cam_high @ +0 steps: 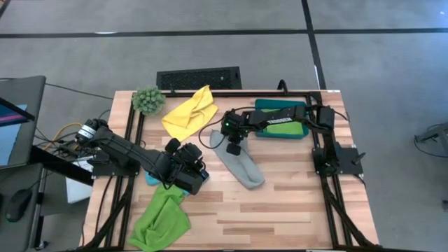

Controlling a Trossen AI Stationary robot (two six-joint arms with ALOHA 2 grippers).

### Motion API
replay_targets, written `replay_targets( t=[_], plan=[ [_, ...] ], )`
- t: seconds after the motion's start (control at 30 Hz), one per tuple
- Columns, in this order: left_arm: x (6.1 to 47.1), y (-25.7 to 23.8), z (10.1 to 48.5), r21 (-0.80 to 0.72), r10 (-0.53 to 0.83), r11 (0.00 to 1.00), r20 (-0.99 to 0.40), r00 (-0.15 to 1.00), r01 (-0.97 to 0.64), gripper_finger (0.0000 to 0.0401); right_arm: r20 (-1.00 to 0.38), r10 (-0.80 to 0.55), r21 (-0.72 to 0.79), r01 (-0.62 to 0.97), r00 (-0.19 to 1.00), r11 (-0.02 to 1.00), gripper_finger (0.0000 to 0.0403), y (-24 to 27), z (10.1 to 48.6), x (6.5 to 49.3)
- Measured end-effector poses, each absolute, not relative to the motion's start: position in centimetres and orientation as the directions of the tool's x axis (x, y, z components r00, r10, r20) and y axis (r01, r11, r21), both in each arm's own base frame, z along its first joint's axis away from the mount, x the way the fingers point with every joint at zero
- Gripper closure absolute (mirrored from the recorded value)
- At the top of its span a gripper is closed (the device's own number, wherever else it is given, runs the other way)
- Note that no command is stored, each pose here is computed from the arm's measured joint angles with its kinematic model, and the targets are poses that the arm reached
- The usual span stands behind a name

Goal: Fold microfiber towels
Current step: Fold the dark white microfiber cloth

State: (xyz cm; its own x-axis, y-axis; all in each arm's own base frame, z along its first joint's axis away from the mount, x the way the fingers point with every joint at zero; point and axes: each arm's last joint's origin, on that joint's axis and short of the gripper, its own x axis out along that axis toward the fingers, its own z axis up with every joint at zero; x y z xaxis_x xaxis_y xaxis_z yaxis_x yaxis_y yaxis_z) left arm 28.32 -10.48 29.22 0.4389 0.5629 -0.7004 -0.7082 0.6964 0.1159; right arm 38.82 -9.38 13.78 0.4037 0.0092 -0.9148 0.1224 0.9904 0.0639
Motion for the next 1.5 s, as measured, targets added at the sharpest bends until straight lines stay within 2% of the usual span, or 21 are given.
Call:
replay_targets(
  t=[0.33,0.4,0.8,1.13,1.5],
  plan=[
    [28.3,-10.5,29.2,0.122,0.561,0.701,-0.702,0.438,-0.703,0.0237,-0.924,0.020,0.064,0.102,0.383,0.993,0.0399,-8.6,17.9,38.2],
    [28.3,-10.5,29.2,0.124,0.558,0.703,-0.707,0.435,-0.700,0.0237,-0.898,0.008,0.052,0.089,0.439,0.995,0.0400,-8.7,19.4,38.6],
    [28.1,-10.5,29.1,0.137,0.554,0.706,-0.718,0.421,-0.695,0.0237,-0.808,-0.036,0.040,0.115,0.588,0.993,0.0401,-8.3,28.2,34.7],
    [28.1,-10.4,29.1,0.140,0.555,0.705,-0.718,0.419,-0.695,0.0237,-0.807,-0.038,0.047,0.127,0.590,0.991,0.0402,-8.1,29.3,33.6],
    [28.1,-10.5,29.1,0.134,0.542,0.710,-0.731,0.415,-0.691,0.0237,-0.817,-0.018,0.022,0.062,0.576,0.998,0.0403,-6.8,30.5,32.4]
  ],
)
